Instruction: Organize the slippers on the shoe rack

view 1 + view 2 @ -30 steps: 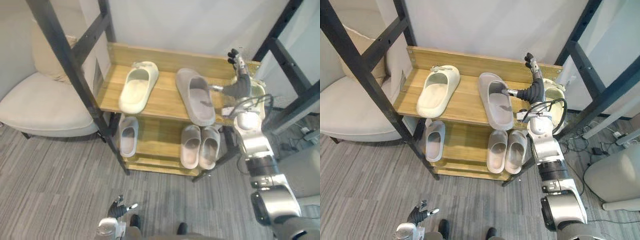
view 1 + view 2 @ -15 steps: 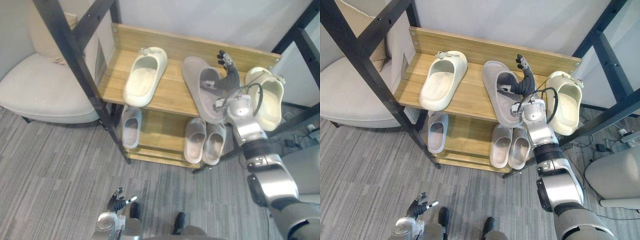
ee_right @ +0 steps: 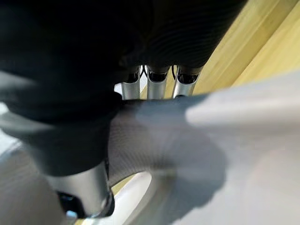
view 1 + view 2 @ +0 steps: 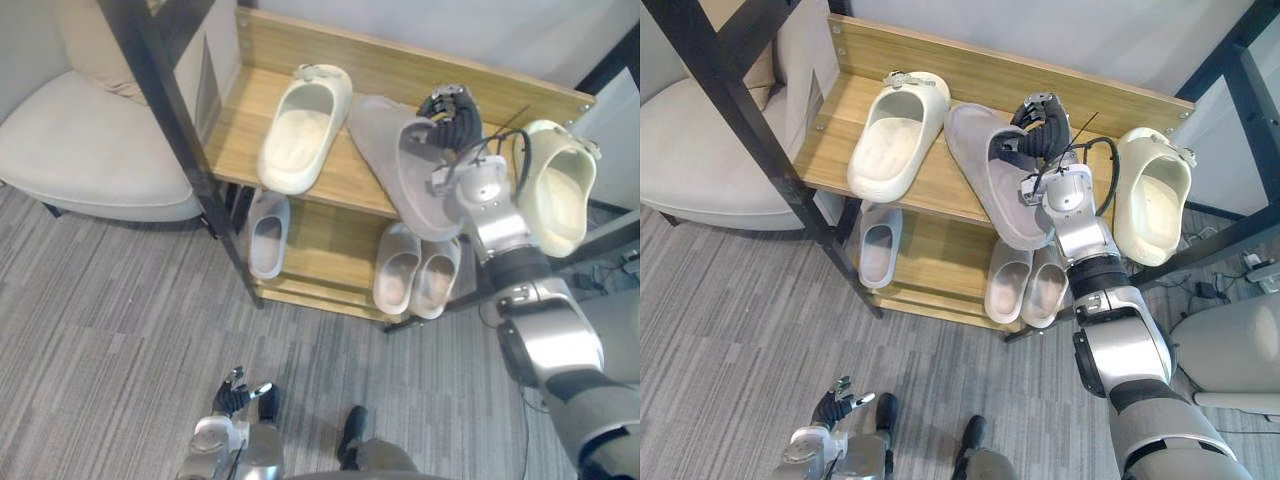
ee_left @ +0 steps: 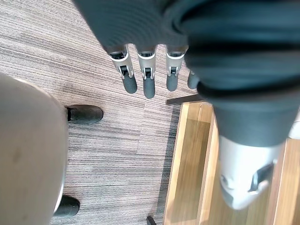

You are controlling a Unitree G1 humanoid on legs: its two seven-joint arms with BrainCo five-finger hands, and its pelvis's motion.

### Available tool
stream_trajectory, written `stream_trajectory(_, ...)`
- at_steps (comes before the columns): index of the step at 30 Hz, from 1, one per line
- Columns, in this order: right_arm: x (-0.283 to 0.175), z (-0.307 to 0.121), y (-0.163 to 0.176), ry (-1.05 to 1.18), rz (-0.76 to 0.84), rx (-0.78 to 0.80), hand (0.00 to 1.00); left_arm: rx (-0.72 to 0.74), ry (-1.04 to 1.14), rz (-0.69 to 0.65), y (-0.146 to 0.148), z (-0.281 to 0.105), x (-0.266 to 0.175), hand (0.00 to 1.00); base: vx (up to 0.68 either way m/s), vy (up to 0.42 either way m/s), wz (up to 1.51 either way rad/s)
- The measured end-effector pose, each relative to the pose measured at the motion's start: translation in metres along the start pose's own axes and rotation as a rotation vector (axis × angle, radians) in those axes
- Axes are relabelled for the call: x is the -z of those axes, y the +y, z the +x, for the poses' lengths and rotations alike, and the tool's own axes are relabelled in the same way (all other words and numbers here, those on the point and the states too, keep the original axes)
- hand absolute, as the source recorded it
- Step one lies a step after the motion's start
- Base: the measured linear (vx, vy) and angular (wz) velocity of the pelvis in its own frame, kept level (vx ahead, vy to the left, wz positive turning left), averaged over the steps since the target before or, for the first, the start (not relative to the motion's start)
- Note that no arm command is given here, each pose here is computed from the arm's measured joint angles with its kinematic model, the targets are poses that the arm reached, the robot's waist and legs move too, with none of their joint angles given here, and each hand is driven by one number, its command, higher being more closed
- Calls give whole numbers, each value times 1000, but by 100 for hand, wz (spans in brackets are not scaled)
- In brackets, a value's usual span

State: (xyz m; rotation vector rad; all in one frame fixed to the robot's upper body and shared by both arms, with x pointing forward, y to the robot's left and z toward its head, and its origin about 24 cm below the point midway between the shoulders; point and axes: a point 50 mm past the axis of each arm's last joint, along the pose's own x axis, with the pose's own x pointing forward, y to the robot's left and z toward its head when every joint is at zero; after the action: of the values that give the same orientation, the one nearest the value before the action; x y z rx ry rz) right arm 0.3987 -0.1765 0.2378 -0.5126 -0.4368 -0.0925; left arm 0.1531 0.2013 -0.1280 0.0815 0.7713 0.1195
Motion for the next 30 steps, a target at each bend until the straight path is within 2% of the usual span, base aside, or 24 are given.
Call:
stream_trajectory(12,-2,-32,4,-105,53,-16,100,-1,13,2,0,0,2,0,-4,0,-2)
stream_trajectory(16,-8,-63,9,-186,105,-23,100,-3,25,5,1,-1,5,0,-43,-2,-12)
stream_trajectory(21,-25,-99,0,-317,177,28,100,-5,69,26,3,-3,15,0,-48,-9,-14)
stream_trajectory(26,-22,-134,5,-326,227,22,100,4,114,60,2,-6,27,0,-10,-3,-4)
stream_trajectory(30,-8,-164,19,-243,277,-31,100,10,146,61,1,-9,35,0,-34,-2,-8)
